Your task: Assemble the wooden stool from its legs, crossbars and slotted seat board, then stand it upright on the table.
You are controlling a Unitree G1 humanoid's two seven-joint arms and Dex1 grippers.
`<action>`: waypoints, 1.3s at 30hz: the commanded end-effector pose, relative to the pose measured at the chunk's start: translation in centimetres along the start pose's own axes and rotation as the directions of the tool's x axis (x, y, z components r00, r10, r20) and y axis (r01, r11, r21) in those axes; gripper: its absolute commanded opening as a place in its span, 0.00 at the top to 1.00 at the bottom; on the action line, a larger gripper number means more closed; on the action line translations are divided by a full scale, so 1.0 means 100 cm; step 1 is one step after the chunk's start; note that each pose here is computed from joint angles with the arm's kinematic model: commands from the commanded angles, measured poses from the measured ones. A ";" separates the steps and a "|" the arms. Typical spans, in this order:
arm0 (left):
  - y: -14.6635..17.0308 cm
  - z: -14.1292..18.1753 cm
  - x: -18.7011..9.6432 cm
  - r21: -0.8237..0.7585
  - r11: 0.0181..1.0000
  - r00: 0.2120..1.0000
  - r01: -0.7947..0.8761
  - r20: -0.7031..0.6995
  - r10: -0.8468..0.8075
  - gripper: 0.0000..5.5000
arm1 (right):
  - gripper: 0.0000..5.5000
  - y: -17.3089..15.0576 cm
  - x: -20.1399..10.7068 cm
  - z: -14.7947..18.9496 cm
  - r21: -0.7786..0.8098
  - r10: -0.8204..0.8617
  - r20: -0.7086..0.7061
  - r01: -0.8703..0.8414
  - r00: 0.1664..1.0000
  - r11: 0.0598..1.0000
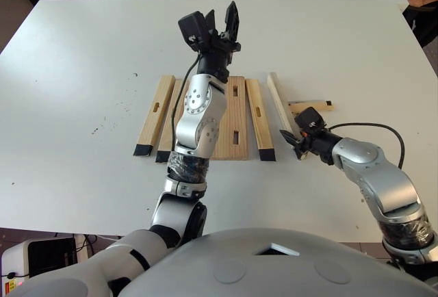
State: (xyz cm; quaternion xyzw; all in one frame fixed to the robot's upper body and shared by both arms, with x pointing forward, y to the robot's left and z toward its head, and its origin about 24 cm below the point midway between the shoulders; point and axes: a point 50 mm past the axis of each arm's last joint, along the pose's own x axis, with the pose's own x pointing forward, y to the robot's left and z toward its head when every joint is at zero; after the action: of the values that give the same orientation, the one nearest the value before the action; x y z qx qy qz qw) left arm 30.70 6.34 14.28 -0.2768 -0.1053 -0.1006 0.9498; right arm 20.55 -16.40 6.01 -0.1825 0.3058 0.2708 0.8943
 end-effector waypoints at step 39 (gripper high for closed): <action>0.015 0.084 -0.029 -0.597 0.685 0.850 0.417 -0.011 -0.527 0.23 | 0.81 -0.093 -0.031 0.172 -0.331 0.392 0.755 -0.209 0.526 0.920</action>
State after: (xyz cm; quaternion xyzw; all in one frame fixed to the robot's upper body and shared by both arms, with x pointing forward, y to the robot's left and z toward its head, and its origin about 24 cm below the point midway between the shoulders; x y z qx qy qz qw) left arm 27.65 12.53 19.56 -0.5111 -0.0622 -0.3799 0.7685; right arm 32.38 -16.90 20.83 -0.0419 -0.1120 0.4588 0.8805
